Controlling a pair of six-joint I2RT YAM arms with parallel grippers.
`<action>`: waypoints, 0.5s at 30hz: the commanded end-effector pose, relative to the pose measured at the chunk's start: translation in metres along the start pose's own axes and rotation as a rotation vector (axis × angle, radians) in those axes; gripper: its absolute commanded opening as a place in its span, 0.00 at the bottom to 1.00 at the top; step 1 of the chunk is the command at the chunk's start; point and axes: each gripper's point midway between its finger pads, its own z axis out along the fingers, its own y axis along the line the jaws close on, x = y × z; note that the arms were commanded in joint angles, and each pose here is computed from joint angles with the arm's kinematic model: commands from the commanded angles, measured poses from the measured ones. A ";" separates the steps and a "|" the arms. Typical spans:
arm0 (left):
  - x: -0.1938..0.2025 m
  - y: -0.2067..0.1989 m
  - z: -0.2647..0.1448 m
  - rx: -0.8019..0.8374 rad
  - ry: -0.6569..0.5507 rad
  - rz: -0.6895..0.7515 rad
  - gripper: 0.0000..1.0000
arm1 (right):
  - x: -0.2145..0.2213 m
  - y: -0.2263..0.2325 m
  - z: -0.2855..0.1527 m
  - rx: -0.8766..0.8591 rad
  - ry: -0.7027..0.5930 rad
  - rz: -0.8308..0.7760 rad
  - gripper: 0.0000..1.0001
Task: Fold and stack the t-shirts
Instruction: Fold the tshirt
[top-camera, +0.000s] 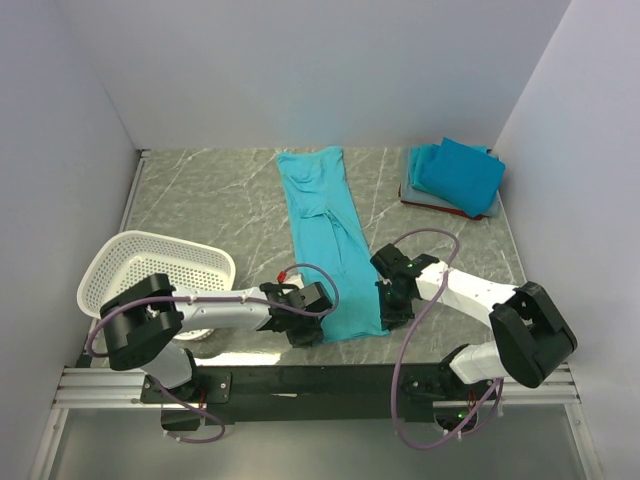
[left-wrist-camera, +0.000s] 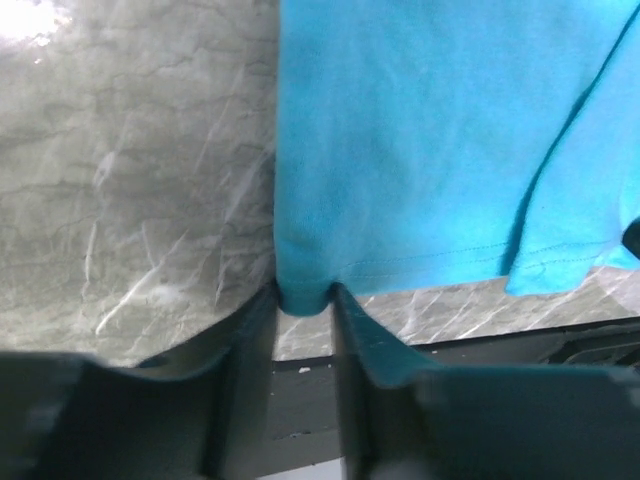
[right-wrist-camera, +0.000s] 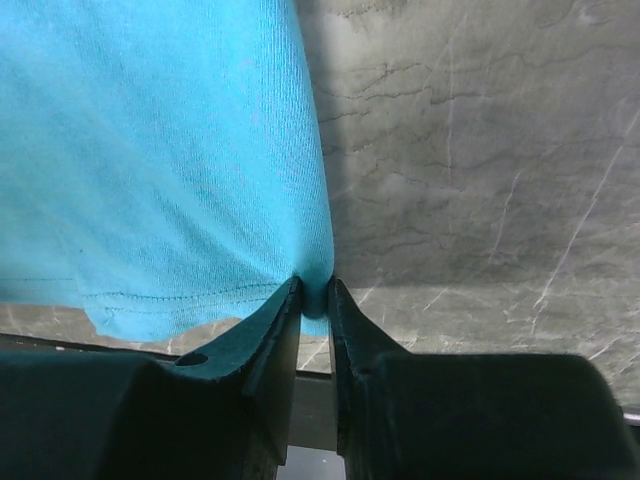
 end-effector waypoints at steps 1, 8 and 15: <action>-0.002 0.024 0.013 -0.106 -0.035 0.029 0.32 | 0.004 -0.002 -0.004 -0.009 -0.004 -0.005 0.24; -0.001 0.034 0.013 -0.115 -0.040 0.006 0.05 | 0.006 -0.001 -0.004 -0.018 0.002 -0.005 0.10; -0.006 0.027 0.003 -0.081 -0.065 0.004 0.01 | 0.005 0.002 -0.011 -0.033 -0.003 0.002 0.00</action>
